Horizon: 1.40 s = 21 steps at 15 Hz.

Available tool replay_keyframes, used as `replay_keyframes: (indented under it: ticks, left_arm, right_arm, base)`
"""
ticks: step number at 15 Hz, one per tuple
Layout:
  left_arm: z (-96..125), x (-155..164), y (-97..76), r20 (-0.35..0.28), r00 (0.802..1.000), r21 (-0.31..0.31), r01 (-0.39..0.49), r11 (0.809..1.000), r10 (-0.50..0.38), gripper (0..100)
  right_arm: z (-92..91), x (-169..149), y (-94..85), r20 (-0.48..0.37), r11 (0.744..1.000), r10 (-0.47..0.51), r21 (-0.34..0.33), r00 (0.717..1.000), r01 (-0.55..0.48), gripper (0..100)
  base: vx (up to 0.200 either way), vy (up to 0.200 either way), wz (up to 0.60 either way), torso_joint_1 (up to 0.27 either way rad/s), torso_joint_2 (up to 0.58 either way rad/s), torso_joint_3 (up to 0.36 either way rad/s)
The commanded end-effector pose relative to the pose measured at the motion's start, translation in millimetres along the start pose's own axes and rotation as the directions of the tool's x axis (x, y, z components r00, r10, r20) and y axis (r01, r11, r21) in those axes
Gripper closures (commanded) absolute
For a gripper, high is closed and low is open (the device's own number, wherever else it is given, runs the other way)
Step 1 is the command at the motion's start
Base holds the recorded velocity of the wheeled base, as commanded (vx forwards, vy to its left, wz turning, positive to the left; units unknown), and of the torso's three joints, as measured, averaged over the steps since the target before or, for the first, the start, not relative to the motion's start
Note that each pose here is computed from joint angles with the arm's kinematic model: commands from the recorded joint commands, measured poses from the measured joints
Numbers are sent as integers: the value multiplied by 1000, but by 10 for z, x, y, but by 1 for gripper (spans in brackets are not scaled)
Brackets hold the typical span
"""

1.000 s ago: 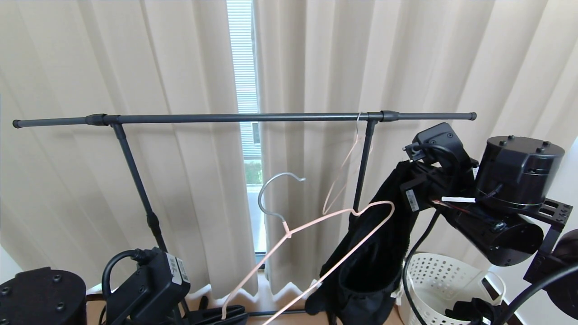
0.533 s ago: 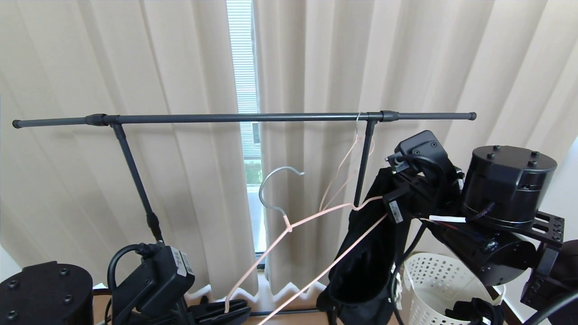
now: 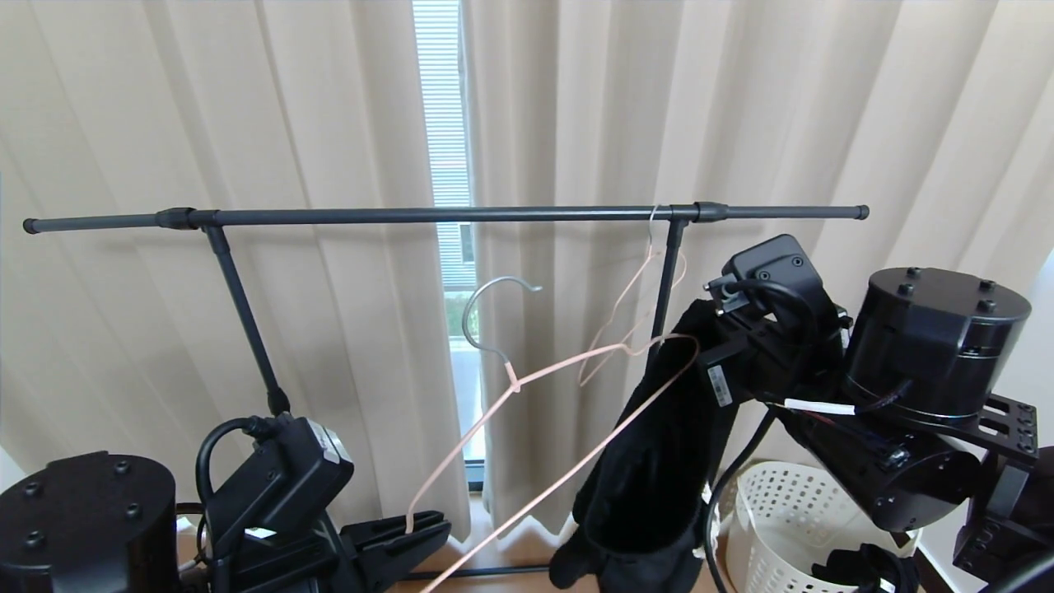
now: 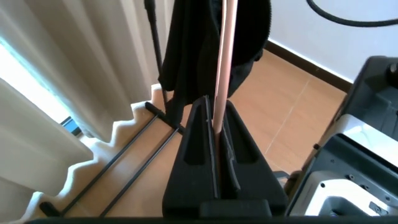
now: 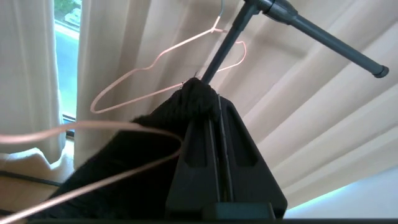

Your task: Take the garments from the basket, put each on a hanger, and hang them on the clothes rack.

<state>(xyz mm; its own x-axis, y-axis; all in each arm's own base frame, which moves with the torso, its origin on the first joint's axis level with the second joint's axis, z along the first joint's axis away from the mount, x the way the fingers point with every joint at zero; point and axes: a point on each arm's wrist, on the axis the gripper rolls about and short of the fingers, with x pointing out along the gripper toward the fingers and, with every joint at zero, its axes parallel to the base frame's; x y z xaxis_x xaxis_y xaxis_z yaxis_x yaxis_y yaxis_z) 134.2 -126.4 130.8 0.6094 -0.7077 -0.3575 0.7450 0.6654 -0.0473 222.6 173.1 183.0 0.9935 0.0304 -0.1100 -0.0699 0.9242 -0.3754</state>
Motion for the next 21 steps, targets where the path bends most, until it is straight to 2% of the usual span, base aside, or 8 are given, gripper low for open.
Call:
replay_keyframes:
  ticks: [1,2,4,9,11,19,21]
  left_arm:
    - [6,11,6,0,1000,-1,-13,1000,13,100]
    - [11,12,7,1,1000,-1,-13,1000,13,100]
    - [11,13,4,1,1000,3,-12,1000,12,100]
    - [-9,37,-5,0,1000,5,-6,1000,6,100]
    - [-28,63,-14,-13,1000,6,0,1000,0,100]
    - [-37,184,11,12,1000,3,-7,1000,7,100]
    - [-35,196,15,13,1000,2,-9,1000,9,100]
  right_arm:
    - [0,-3,-1,0,1000,-4,0,1000,4,100]
    - [0,-3,-1,0,1000,-4,0,1000,4,100]
    - [33,-113,134,22,998,56,8,998,-57,100]
    - [89,-243,320,50,991,130,38,990,-132,100]
    - [113,-258,330,58,989,135,48,989,-138,100]
    - [330,-439,452,144,966,196,143,970,-216,100]
    - [346,-486,490,154,961,216,142,964,-238,100]
  base:
    - [0,0,0,0,0,0]
    - [0,0,0,0,0,0]
    - [0,0,0,0,0,0]
    - [0,0,0,0,0,0]
    - [0,0,0,0,0,0]
    - [0,0,0,0,0,0]
    - [0,0,0,0,0,0]
